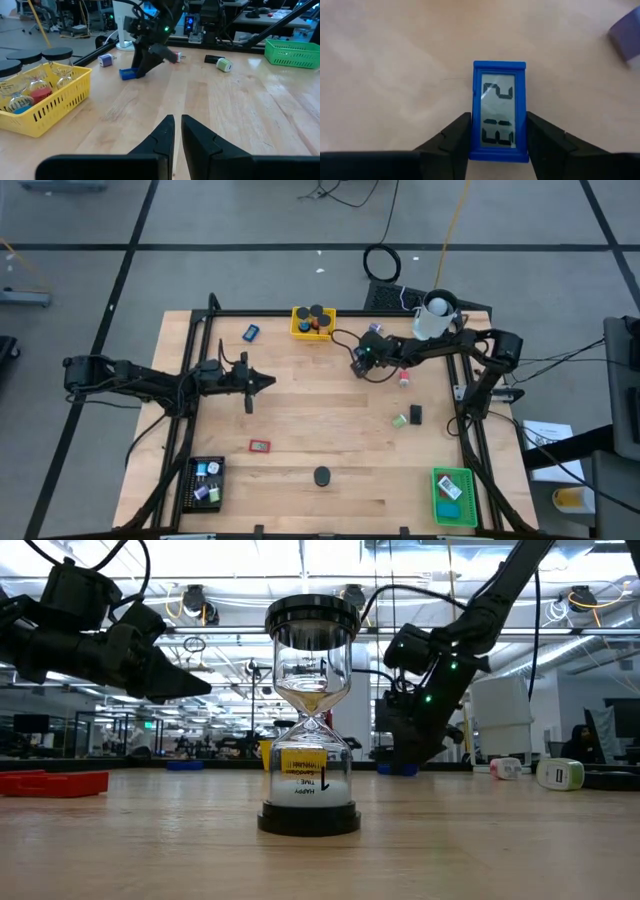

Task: Pick & Place Office items
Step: Put the blue digital timer into the green bin

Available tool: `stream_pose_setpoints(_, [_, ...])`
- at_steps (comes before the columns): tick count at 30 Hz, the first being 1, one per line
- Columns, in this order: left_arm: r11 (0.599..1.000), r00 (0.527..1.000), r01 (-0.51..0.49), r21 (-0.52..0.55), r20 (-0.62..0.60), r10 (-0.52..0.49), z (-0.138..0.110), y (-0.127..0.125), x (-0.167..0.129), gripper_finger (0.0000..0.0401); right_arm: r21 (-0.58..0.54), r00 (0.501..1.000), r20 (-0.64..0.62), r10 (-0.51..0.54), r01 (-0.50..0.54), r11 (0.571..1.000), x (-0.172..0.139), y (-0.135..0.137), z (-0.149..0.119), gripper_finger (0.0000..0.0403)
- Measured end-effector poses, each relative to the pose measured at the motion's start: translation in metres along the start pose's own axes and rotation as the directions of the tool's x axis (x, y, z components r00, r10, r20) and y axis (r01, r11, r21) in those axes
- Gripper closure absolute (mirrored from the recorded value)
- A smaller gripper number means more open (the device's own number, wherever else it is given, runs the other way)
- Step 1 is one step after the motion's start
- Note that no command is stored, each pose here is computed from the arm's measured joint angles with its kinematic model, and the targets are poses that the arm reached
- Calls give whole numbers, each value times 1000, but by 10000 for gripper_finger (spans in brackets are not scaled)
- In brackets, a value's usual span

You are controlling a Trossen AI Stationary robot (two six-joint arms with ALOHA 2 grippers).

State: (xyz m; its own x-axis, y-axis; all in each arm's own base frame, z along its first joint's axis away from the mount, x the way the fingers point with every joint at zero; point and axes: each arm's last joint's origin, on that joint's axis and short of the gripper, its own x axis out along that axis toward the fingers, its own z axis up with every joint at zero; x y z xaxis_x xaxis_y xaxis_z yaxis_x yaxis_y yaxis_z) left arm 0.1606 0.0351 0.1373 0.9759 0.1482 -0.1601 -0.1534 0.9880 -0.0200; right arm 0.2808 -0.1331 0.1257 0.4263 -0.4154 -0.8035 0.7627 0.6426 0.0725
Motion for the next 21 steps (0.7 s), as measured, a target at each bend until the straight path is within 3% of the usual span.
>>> stream_pose_setpoints(5, [1000, 1000, 0, 0, -5, 0, 0, 0, 0, 359, -38, 998, -45, 40, -42, 998, -19, 8, -4, 232])
stream_pose_setpoints(10, [1000, 1000, 0, 2, -4, 0, 0, 0, 0, 359, -142, 993, -78, 92, -102, 985, -51, 34, -18, 249])
stream_pose_setpoints(17, [1000, 1000, 0, 3, -5, 0, 0, 0, 0, 359, -330, 954, -191, 233, -286, 899, -99, 91, -70, 241])
stream_pose_setpoints(21, [1000, 1000, -1, 2, -5, 1, 0, 0, 0, 359, -406, 928, -278, 246, -346, 846, -121, 112, -107, 238])
